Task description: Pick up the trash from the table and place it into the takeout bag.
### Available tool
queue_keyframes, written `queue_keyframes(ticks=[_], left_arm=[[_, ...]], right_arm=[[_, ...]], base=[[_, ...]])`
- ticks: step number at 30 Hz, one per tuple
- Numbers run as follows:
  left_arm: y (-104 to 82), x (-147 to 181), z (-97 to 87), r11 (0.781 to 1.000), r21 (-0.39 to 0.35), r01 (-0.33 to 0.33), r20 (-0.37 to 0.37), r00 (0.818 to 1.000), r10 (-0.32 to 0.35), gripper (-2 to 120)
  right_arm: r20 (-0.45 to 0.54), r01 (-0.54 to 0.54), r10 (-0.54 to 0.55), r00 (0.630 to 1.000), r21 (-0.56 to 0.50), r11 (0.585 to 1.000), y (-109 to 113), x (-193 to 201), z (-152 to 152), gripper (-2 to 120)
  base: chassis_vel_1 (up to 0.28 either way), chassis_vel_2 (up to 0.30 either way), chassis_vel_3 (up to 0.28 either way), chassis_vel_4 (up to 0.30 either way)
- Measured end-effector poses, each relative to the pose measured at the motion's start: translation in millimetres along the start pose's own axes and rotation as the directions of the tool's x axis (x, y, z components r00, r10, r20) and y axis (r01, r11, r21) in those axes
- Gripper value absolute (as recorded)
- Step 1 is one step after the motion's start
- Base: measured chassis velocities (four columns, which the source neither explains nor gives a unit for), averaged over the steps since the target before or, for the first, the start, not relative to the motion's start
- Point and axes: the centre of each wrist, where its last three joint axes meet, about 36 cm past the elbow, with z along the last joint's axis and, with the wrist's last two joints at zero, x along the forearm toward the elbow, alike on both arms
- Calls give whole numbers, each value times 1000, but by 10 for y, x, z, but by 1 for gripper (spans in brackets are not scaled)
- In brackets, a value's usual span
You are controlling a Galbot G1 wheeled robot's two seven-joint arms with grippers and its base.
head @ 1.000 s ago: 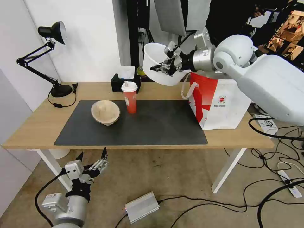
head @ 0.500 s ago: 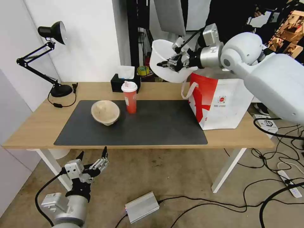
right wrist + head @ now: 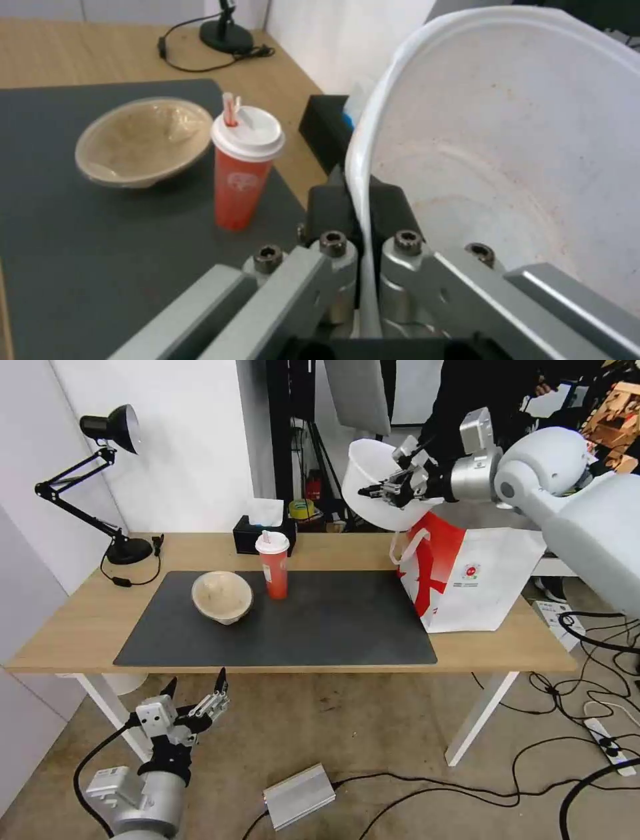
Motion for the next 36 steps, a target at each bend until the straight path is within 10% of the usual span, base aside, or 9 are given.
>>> queue_keyframes(ticks=[36], left_arm=[[-5,-19,19,1000,-3,-12,-4,1000,12,100]], right_arm=[[40,-83,84,996,-25,996,-277,357,-111,0]], base=[[0,0,0,0]])
